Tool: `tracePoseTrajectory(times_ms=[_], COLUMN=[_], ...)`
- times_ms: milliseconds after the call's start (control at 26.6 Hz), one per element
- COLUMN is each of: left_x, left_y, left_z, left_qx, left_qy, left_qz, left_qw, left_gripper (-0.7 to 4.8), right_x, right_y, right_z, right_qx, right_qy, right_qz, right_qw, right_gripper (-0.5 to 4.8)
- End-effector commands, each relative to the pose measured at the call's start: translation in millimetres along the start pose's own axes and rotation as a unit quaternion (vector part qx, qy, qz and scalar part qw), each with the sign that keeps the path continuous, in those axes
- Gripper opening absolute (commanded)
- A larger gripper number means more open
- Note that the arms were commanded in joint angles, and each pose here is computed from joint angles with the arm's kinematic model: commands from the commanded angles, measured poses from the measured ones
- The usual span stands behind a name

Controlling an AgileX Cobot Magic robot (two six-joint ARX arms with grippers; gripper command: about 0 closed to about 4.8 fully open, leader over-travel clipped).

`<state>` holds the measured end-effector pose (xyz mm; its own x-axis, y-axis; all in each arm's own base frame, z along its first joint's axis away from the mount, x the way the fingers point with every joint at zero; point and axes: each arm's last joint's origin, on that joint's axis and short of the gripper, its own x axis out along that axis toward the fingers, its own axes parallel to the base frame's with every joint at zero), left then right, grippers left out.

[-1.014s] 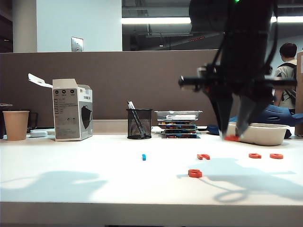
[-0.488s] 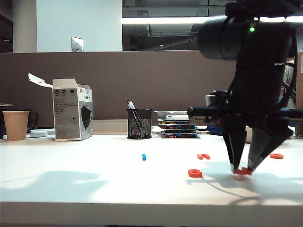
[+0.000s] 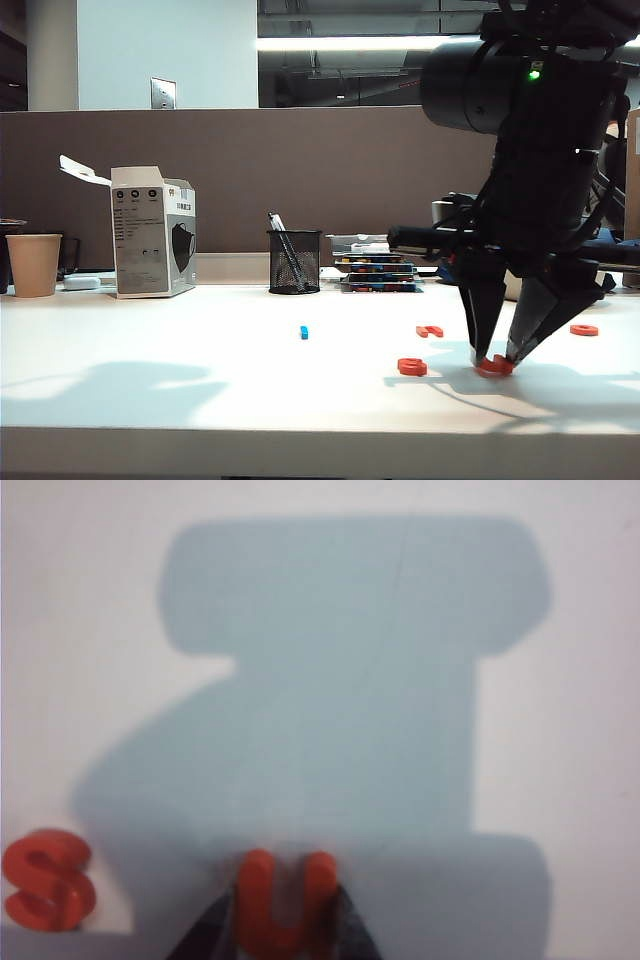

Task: Select the appropriate letters from the row of letter magnets placed on the table to arrange into the word "sun".

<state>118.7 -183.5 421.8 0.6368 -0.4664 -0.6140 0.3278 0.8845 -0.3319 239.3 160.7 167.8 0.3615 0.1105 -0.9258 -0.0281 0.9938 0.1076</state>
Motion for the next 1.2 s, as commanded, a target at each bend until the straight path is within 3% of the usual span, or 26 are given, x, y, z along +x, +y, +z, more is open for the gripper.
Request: tracePoseTrajectory(times_ms=[38,300,488,863,1201], left_x=[-1.7,-1.7,-1.7,-1.7,-1.7], left_y=[-0.2,-0.3,-0.3,-0.2,-0.2], left_z=[0.5,0.6,0.6,0.5,0.5], left_qx=[0.001,0.001,0.001,0.001,0.001], left_qy=[0.0,-0.001,-0.001,0.0,0.0], left_qz=[-0.005,-0.005,-0.005,-0.005,-0.005], left_qw=[1.0,1.0,1.0,1.0,1.0], left_gripper=[-0.04,-0.04,-0.04,-0.04,-0.04], right_x=[-1.0,-1.0,-1.0,-22.0,-42.6], right_y=[1.1,1.1,1.1,10.7,22.2], right_z=[1.1,0.6,0.6,21.1,47.1], right_qx=[0.003,0.003,0.003,-0.014,-0.031], right_qy=[-0.005,-0.001,-0.001,-0.019,-0.073], right_qz=[0.006,0.008,0.008,0.012,0.019], right_qw=[1.0,1.0,1.0,1.0,0.997], right_gripper=[1.03,1.28,2.21,2.21,2.22])
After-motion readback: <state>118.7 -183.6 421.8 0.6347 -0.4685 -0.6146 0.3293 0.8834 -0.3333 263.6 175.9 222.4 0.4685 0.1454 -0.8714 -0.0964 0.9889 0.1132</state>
